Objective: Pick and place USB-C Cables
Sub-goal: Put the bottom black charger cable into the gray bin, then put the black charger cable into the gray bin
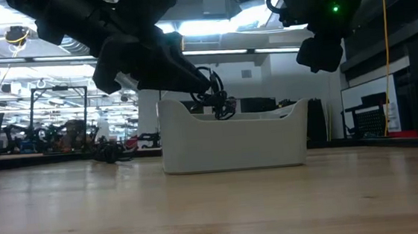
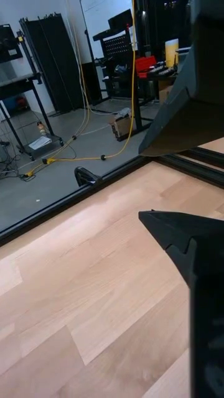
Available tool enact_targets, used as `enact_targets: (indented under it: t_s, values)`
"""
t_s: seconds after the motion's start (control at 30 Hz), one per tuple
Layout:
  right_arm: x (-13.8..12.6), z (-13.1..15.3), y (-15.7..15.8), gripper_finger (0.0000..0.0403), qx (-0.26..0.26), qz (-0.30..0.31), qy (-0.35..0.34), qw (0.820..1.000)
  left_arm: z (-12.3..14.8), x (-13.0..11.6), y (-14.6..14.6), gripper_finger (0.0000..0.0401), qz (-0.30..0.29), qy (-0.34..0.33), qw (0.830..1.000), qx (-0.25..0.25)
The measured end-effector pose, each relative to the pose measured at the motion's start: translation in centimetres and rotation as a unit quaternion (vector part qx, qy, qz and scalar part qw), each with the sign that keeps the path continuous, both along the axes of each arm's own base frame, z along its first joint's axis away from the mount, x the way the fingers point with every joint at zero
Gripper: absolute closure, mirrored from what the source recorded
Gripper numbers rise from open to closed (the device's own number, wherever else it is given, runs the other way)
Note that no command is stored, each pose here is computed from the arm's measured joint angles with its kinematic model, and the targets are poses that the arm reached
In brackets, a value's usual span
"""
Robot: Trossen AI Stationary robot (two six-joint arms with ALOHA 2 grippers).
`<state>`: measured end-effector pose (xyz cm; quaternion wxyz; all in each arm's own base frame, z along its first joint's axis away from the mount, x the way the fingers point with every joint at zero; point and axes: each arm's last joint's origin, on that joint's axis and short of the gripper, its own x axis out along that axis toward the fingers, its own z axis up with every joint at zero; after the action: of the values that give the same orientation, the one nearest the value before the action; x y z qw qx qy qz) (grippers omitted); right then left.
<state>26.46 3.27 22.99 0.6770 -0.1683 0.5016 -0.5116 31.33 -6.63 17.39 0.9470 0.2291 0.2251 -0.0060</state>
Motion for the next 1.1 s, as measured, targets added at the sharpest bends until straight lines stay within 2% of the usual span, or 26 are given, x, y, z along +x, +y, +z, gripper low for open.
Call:
enact_targets:
  t_s: [0.07, 0.23, 0.4, 0.5, 0.6, 0.73, 0.8, 0.9, 1.0, 1.03, 1.1]
  values:
    - [0.0, 0.0, 0.0, 0.0244, 0.0, 0.0, 0.0, 1.0, 0.0, 0.0, 0.0, 0.0307, 0.014, -0.003, 1.0, -0.015]
    - [0.0, 0.0, 0.0, 0.0244, 0.0, 0.0, 0.0, 1.0, 0.1, 0.0, 0.4, 0.0307, 0.104, -0.023, 0.992, -0.068]
    - [0.0, 0.0, 0.0, 0.0244, 0.0, 0.0, 0.0, 1.0, 0.0, -0.1, 0.3, 0.0307, 0.095, -0.015, 0.995, -0.033]
    - [0.0, 0.0, 0.0, 0.0244, 0.0, 0.0, 0.0, 1.0, 0.3, -0.2, 0.6, 0.0307, 0.143, -0.032, 0.989, -0.018]
    - [0.0, 0.0, 0.0, 0.0244, 0.0, 0.0, 0.0, 1.0, 0.8, -0.4, 1.1, 0.0307, 0.23, -0.065, 0.971, -0.006]
    - [0.0, 0.0, 0.0, 0.0244, 0.0, 0.0, 0.0, 1.0, 1.3, -1.1, 1.9, 0.0307, 0.369, -0.112, 0.922, 0.015]
    - [0.0, 0.0, 0.0, 0.0244, 0.002, 0.0, 0.001, 1.0, 1.7, -1.6, 2.6, 0.0307, 0.4, -0.115, 0.909, 0.011]
    - [0.0, 0.0, 0.0, 0.0244, 0.009, -0.003, 0.004, 1.0, 3.1, -2.6, 4.4, 0.0307, 0.405, -0.109, 0.906, -0.059]
    - [0.0, 0.0, 0.0, 0.0244, 0.01, -0.003, 0.004, 1.0, 4.0, -4.2, 7.0, 0.0307, 0.414, -0.063, 0.899, -0.129]
    - [0.0, -0.1, 0.0, 0.0244, 0.011, -0.003, 0.004, 1.0, 4.1, -4.8, 8.0, 0.0307, 0.426, -0.048, 0.892, -0.141]
    - [0.0, -0.1, 0.0, 0.0244, 0.011, -0.003, 0.005, 1.0, 4.4, -6.4, 10.1, 0.0307, 0.47, -0.022, 0.868, -0.159]
